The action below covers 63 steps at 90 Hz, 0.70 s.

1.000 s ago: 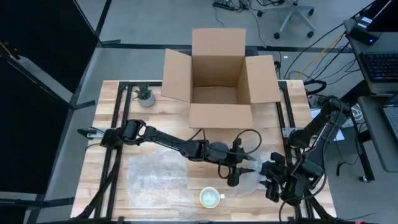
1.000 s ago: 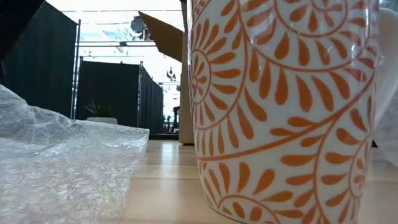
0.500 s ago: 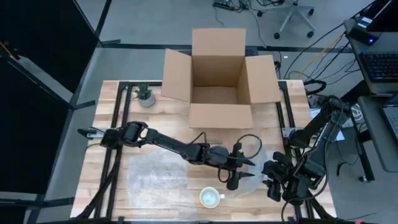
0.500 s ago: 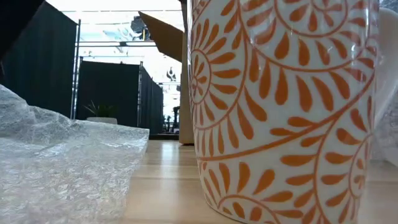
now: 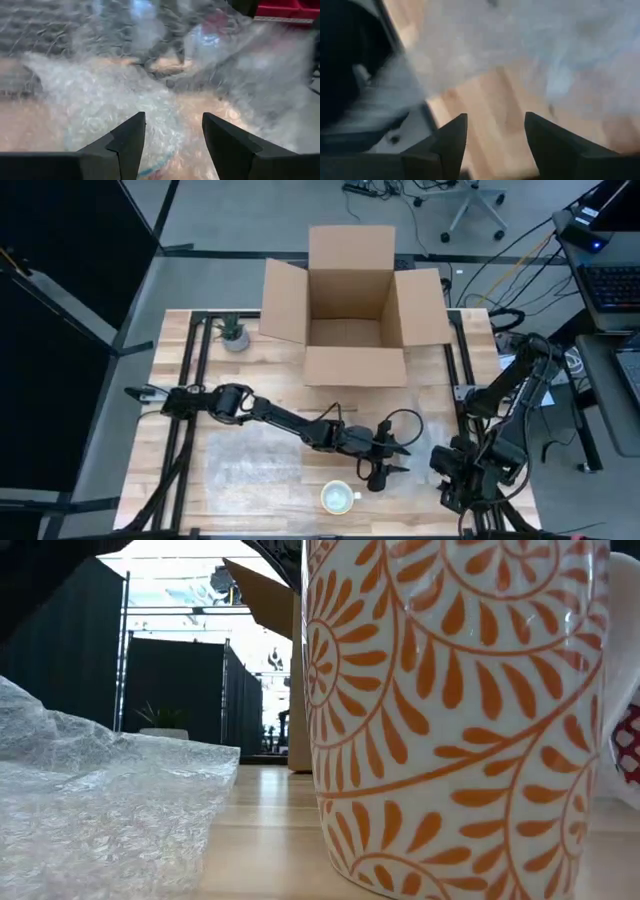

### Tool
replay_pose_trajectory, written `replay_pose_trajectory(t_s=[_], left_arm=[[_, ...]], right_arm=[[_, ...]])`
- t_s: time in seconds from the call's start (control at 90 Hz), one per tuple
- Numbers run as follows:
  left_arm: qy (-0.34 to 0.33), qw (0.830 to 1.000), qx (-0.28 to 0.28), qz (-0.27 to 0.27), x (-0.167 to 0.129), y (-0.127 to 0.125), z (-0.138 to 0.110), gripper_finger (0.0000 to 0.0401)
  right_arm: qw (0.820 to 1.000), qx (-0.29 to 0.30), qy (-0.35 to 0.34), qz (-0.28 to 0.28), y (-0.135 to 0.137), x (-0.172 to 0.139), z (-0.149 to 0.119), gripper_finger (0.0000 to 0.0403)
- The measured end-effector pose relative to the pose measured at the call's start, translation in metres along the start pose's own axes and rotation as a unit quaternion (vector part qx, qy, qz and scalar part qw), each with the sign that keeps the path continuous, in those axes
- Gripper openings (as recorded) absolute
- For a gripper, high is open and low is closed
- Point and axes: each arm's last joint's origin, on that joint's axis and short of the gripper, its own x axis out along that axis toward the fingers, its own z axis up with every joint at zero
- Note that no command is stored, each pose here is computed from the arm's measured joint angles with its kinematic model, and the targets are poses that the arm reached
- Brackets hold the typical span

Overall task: Wrap mug
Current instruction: Wrap the red patterned mug with bubble wrap

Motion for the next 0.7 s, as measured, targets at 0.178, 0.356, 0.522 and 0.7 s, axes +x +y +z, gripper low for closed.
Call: replay_pose_trajectory(t_s=[0.178, 0.356, 0.522, 0.7], left_arm=[[0.004, 1.000, 0.000, 0.000, 0.000, 0.000, 0.001, 0.0187], [0.004, 1.000, 0.000, 0.000, 0.000, 0.000, 0.001, 0.0187], [0.003, 1.000, 0.000, 0.000, 0.000, 0.000, 0.001, 0.0187], [0.003, 1.000, 0.000, 0.000, 0.000, 0.000, 0.001, 0.0187]], right_arm=[[0.998, 0.028, -0.010, 0.050, -0.002, -0.015, 0.003, 0.0183], [0.996, -0.009, -0.062, 0.068, -0.003, -0.022, 0.006, 0.0183], [0.992, -0.020, -0.067, 0.106, -0.009, -0.039, 0.005, 0.0183], [0.963, -0.057, -0.199, 0.174, -0.011, -0.064, 0.014, 0.0183]])
